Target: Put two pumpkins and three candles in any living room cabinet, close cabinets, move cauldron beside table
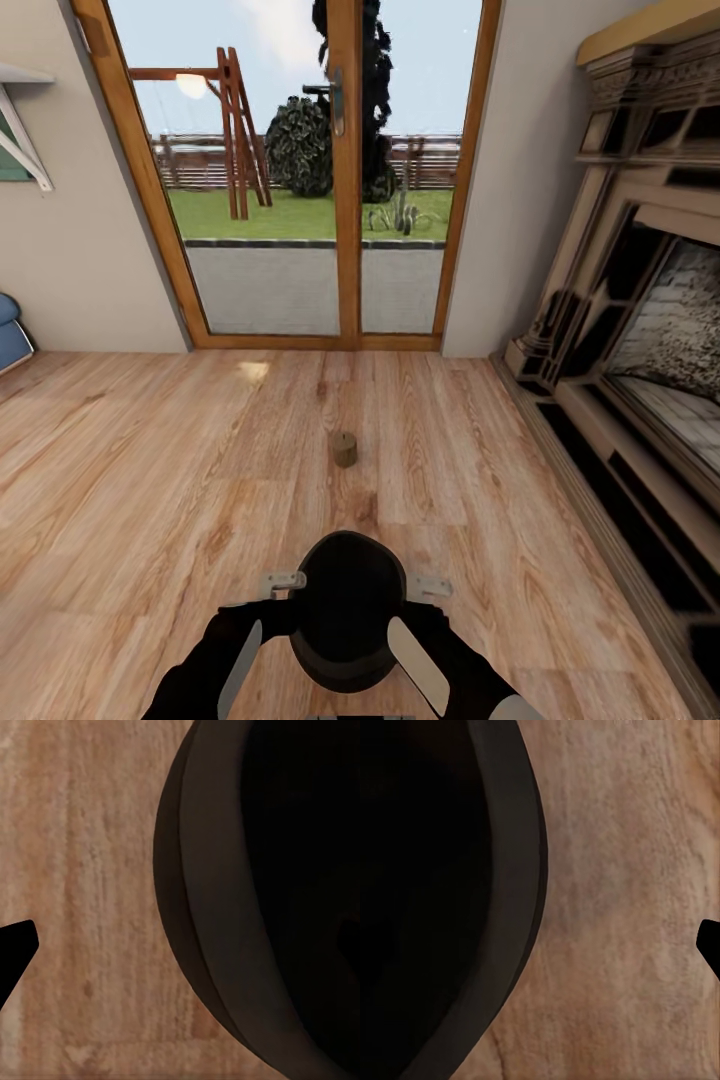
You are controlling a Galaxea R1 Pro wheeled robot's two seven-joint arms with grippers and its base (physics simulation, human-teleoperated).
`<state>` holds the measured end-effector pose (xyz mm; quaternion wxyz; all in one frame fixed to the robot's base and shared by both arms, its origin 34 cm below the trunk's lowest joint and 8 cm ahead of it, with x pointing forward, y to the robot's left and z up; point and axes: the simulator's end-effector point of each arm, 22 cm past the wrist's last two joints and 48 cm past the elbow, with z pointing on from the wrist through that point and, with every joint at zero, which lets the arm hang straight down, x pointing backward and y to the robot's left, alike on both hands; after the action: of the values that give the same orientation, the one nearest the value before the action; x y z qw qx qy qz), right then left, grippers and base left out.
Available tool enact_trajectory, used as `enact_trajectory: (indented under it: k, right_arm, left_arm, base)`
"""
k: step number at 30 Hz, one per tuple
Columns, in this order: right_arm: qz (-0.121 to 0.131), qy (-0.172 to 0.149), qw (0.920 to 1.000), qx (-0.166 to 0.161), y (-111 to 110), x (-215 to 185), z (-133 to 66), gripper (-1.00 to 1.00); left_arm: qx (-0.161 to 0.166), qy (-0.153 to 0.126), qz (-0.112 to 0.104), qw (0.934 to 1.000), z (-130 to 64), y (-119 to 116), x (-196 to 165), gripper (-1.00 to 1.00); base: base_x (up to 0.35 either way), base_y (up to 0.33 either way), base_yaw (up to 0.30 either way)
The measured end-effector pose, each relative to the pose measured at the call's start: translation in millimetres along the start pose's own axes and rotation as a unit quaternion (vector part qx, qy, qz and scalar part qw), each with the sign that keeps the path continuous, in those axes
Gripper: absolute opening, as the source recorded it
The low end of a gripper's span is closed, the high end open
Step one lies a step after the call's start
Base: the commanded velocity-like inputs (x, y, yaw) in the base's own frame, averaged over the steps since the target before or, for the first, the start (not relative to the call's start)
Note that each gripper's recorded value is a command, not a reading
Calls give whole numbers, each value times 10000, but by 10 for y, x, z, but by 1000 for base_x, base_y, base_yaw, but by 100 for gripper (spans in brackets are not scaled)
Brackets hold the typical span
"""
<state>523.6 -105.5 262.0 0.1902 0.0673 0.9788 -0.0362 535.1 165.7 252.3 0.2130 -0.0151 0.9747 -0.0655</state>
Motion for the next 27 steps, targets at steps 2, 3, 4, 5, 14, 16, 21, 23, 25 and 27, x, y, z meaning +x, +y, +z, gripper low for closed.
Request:
enact_trajectory:
  k: [2,3,4,5,14,16,21,23,25,27]
  right_arm:
    - [15,-18,10000,0,0,-7,0,100]
    - [17,-18,10000,5,-3,-4,3,100]
    - [20,-15,10000,16,-10,4,9,100]
    - [28,-13,10000,23,-19,17,20,100]
    - [122,-43,9997,-197,12,163,146,100]
    - [145,-66,9997,-191,4,164,154,100]
    - [161,-85,9997,-187,-1,162,160,100]
    - [168,-95,9996,-186,-2,159,160,100]
    - [188,-120,9996,-184,-4,149,161,100]
    - [198,-94,9996,-170,-12,182,192,100]
  left_arm:
    - [0,1,1,10000,0,0,2,100]
    - [0,1,1,10000,0,0,1,100]
    - [0,2,1,10000,0,0,3,100]
    - [1,1,2,10000,0,-1,2,100]
    - [4,1,12,10000,0,-6,2,100]
    - [8,1,27,10000,0,-14,2,100]
    - [13,1,44,10000,0,-23,1,100]
    - [13,2,45,10000,0,-23,3,100]
    - [13,2,45,10000,0,-23,2,100]
    - [11,42,41,10000,27,-18,36,100]
  base:
    - [0,0,0]
    - [0,0,0]
    - [0,0,0]
    - [0,0,0]
    - [0,0,0]
    - [0,0,0]
    - [0,0,0]
    - [0,0,0]
    - [0,0,0]
    - [0,0,0]
